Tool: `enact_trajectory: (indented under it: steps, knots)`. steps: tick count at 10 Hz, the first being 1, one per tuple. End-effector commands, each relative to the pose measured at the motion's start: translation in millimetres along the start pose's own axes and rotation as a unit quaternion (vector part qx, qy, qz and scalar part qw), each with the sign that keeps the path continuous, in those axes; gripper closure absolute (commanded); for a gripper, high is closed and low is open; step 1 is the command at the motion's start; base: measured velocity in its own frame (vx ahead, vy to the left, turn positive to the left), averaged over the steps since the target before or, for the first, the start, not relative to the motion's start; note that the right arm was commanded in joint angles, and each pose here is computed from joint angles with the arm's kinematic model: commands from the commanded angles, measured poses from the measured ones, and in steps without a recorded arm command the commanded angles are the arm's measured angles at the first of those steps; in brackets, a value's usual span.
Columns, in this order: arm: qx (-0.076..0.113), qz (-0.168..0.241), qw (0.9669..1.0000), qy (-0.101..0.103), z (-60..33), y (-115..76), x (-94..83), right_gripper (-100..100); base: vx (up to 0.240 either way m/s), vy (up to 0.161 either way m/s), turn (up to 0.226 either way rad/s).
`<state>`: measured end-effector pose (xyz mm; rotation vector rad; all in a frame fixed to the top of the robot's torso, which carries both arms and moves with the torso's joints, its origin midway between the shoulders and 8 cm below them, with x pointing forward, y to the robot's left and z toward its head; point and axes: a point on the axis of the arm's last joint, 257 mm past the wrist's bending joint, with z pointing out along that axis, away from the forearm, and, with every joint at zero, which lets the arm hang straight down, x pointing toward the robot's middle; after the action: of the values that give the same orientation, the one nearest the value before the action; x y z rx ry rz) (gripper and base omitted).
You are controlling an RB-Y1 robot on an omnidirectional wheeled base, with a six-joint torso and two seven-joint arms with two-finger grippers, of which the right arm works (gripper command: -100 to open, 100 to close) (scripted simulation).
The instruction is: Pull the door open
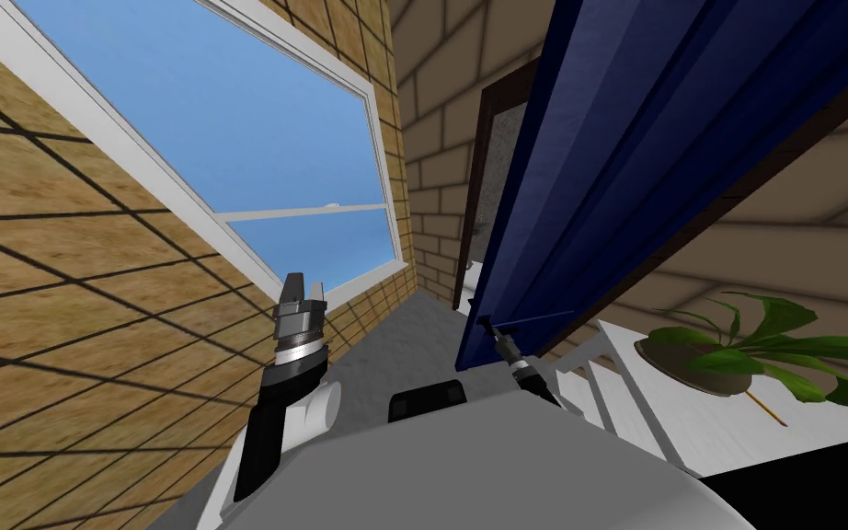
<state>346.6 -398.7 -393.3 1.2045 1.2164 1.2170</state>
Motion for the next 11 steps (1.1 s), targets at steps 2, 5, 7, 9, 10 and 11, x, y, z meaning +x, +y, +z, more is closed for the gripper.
enact_trajectory:
  steps: [2, 5, 7, 9, 10, 11]
  knots:
    - [0.002, 0.001, 1.0000, 0.005, 2.8, -0.9, 5.6, 100, -0.095, -0.082, 0.046]
    - [0.003, 0.002, 1.0000, 0.004, -10.8, -2.8, -4.8, 100, -0.163, -0.012, 0.214]
    - [0.002, 0.002, 1.0000, 0.002, -23.7, -2.3, -17.0, 100, -0.224, -0.049, 0.265]
    - [0.001, 0.001, 1.0000, 0.001, -34.0, -1.4, -26.7, 100, -0.228, -0.067, 0.198]
    - [0.001, 0.001, 1.0000, 0.000, -38.7, -0.8, -31.0, 100, -0.211, -0.072, 0.218]
    - [0.001, 0.000, 1.0000, 0.000, -42.7, -0.2, -34.7, 100, -0.202, -0.044, 0.201]
